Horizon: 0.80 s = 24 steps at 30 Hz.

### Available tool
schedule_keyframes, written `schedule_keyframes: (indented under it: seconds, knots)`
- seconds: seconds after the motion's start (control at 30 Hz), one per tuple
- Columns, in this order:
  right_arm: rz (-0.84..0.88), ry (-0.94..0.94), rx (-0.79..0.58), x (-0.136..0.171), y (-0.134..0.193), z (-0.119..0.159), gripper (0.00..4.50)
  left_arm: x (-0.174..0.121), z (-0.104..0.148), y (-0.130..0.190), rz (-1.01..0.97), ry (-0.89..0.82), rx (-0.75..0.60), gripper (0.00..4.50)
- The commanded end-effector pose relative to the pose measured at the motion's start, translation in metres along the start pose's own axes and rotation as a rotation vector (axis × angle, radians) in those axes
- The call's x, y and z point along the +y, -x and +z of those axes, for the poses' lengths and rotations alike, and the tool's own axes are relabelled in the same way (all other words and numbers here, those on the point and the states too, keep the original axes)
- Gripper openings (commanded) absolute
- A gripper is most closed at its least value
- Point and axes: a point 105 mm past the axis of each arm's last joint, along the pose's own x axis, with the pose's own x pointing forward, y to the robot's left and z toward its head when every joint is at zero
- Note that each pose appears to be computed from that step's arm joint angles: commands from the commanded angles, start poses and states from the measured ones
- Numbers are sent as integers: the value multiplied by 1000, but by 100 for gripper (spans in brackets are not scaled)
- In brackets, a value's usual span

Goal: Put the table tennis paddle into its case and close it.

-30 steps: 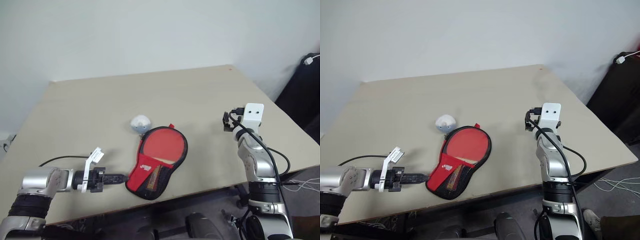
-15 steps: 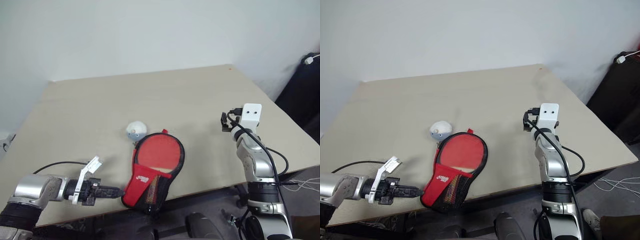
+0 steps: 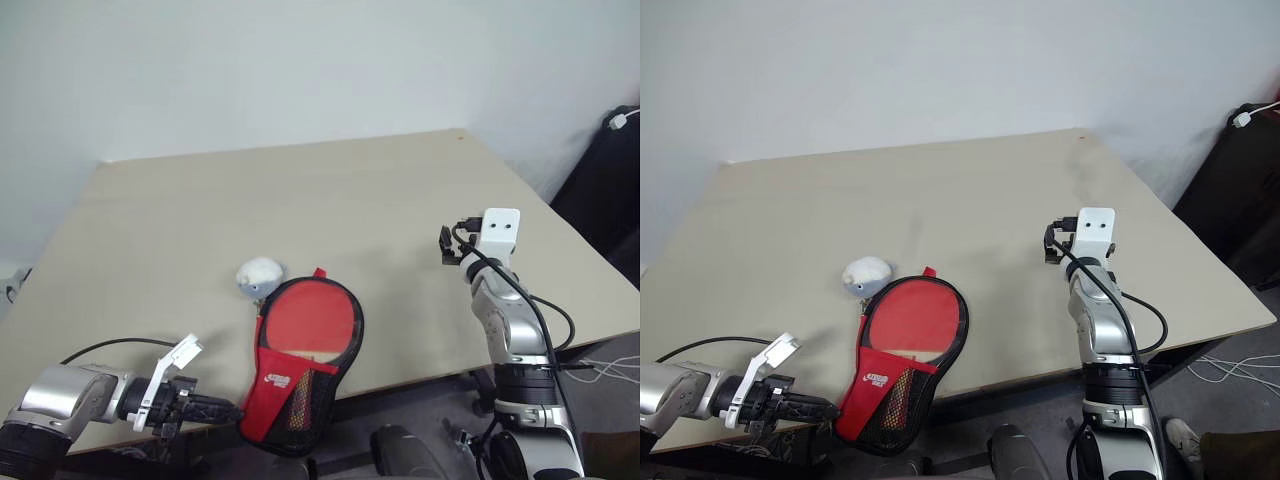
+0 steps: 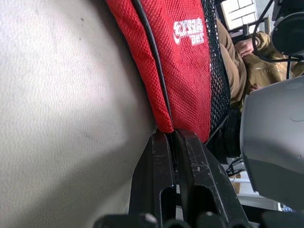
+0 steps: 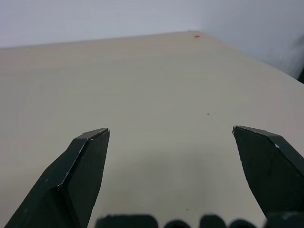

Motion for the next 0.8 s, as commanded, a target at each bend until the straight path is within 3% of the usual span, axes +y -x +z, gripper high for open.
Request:
schedule_keyframes:
  seconds: [0.03,0.3,0.4,0.7,0.8]
  knots:
    - [21,3,-78,5,-2,22,450,-4,26,1,-3,-58,-109,4]
    - [27,15,-77,6,-2,23,450,-6,43,2,-4,-78,-184,4]
    - [26,15,-77,6,-2,22,450,-5,44,2,-4,-74,-193,60]
    - [21,20,-75,4,-1,22,450,-1,40,2,8,-67,-171,316]
    - [21,20,-74,4,0,22,450,2,45,6,23,-68,-201,316]
